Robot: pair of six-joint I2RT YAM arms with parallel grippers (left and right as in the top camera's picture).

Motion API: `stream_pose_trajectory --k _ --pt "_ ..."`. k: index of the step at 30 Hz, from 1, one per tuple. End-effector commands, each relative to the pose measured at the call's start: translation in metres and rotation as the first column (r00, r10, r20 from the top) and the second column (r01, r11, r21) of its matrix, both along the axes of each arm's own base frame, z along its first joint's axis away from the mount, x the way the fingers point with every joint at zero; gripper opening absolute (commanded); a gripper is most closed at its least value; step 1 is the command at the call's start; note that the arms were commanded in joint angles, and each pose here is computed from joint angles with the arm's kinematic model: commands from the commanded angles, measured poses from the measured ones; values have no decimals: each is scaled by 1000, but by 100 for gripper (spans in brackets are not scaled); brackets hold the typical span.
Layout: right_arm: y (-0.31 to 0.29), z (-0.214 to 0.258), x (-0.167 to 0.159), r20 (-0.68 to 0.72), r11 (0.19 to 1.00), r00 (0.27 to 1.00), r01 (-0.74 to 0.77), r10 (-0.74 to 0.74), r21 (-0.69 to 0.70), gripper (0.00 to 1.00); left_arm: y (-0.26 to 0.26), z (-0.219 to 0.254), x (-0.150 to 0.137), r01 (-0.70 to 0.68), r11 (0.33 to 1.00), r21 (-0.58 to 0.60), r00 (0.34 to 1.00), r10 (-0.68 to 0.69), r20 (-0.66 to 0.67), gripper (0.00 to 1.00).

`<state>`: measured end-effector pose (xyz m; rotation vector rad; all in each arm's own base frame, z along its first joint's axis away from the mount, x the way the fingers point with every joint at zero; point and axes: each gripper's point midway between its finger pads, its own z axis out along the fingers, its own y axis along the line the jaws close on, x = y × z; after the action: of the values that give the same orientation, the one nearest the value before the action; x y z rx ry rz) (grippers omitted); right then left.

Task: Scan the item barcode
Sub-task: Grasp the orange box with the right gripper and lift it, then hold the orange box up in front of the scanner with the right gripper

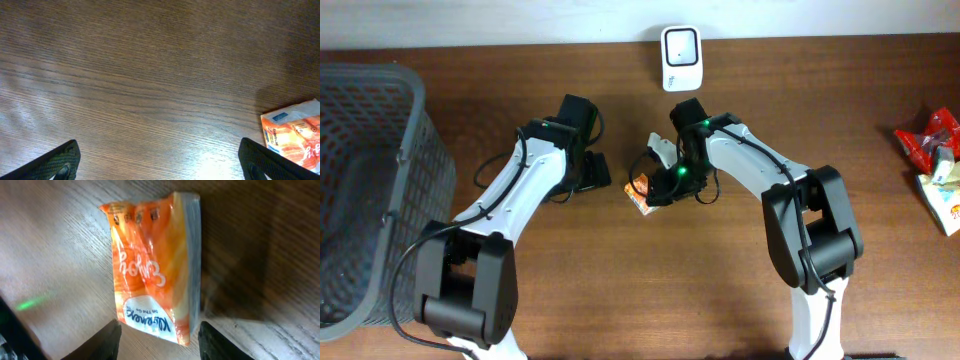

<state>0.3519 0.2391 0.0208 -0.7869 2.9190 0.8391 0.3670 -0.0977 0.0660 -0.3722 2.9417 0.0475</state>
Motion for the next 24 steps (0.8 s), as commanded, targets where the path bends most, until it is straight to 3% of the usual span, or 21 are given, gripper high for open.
stream_pose_trajectory --k 1,6,12,13,15,16,18,22,24 --pt "9 6 22 68 999 997 43 -45 30 51 2 6 -1 -7 1000 2 1000 7 16 99" --pt "11 -4 34 117 999 992 45 -48 29 50 2 6 -1 -7 1000 2 1000 7 17 99" --pt "13 -25 25 18 996 996 83 -83 35 8 2 6 -1 -7 1000 3 1000 7 14 99" --pt "9 -19 30 -23 988 989 150 -149 48 4 2 6 -1 -7 1000 3 1000 7 14 99" --pt "12 11 41 -93 960 982 181 -165 213 4 2 6 -1 -7 1000 3 1000 7 14 99" --pt "11 29 47 -130 928 978 199 -165 315 4 2 5 -1 -7 1000 3 1000 7 14 99" --pt "-7 77 61 -224 783 963 253 -148 569 4 2 5 -1 -7 1000 3 1000 7 13 99" --pt "-42 137 76 -234 529 968 243 -85 813 4 2 4 -2 -7 1000 4 1000 7 11 99" --pt "-60 140 88 -225 516 966 256 -124 817 4 2 4 -2 -7 1000 4 1000 7 11 99"
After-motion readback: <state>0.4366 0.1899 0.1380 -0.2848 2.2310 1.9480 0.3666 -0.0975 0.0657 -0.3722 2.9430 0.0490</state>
